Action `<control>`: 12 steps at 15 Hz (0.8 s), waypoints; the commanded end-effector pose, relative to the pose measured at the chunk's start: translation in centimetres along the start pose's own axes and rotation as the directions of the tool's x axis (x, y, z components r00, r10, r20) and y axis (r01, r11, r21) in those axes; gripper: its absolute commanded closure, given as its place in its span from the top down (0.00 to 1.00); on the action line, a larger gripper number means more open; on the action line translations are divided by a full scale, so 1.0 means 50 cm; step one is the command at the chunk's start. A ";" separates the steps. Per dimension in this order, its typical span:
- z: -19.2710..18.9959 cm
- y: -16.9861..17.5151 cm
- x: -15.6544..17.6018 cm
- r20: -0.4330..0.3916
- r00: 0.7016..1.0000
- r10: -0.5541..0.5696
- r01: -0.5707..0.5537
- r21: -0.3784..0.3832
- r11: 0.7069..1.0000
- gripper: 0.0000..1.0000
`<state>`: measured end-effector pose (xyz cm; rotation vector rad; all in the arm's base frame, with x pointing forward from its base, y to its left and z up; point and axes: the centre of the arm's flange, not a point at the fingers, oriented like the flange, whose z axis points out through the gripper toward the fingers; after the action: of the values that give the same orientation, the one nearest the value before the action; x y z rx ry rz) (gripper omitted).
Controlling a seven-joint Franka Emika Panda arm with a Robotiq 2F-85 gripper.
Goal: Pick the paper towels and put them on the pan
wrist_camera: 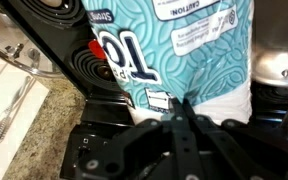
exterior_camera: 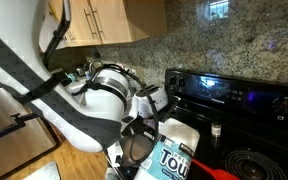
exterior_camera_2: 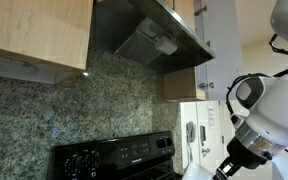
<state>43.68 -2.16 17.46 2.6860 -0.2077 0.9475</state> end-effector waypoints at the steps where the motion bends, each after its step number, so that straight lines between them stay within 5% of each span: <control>1: -0.092 0.023 -0.029 -0.094 0.994 0.061 -0.064 -0.032 0.997 0.01; 3: -0.106 0.022 -0.045 -0.111 0.990 0.085 -0.090 -0.041 0.995 0.01; 4: -0.054 0.011 -0.032 -0.041 0.997 0.065 -0.066 -0.020 0.998 0.02; 12: -0.075 0.016 -0.047 -0.054 0.995 0.080 -0.081 -0.032 0.996 0.02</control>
<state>39.47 -1.67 18.94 2.6354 -0.3204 1.0269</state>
